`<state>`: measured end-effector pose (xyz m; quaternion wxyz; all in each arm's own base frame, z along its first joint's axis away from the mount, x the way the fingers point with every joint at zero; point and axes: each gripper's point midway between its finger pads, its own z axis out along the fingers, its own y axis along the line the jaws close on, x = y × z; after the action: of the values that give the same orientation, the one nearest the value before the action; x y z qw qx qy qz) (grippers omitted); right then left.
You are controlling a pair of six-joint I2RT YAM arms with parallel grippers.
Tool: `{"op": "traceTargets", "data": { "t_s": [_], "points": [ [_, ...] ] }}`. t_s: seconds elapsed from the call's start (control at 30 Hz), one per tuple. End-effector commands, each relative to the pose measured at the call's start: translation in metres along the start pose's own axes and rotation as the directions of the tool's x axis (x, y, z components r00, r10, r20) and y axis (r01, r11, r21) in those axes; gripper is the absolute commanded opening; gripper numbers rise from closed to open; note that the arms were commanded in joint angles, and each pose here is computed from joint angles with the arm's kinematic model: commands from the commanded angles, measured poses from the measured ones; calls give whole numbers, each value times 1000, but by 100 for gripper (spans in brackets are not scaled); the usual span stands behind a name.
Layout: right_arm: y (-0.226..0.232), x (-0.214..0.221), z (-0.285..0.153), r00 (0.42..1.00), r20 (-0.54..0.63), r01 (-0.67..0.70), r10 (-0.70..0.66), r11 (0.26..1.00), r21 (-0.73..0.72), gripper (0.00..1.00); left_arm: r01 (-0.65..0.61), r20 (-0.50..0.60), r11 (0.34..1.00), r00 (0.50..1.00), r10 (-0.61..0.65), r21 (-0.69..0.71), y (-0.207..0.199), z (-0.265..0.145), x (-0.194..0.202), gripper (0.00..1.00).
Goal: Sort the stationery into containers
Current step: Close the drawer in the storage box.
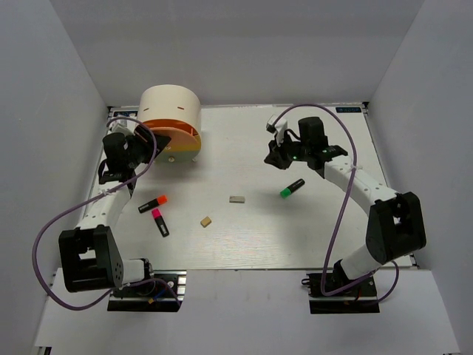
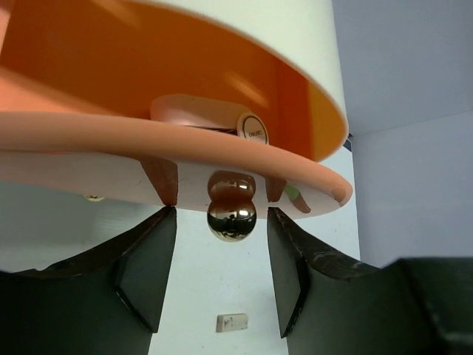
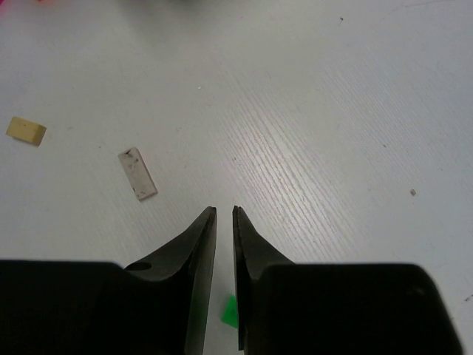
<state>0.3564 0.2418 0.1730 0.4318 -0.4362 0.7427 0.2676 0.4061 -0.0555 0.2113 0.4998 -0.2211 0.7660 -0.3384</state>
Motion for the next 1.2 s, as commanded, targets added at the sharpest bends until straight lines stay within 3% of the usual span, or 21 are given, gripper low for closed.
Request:
{"op": "traceTargets", "data": {
  "t_s": [0.0,0.8,0.97,1.17],
  "points": [
    [-1,-15,-14,998,49,47,-48,999,24,20,-41,66,999,997,39,32,-16,5,-23,62],
    [-9,-2,-20,999,28,40,-42,998,56,20,-4,57,999,998,2,39,-12,45,-35,62],
    [-9,1,-20,999,24,36,-38,998,59,20,4,20,1000,1000,-5,16,3,33,-10,62],
    [-10,4,-19,999,22,32,-34,998,57,20,4,-9,1000,1000,-4,-25,21,22,12,54]
  ]
}}
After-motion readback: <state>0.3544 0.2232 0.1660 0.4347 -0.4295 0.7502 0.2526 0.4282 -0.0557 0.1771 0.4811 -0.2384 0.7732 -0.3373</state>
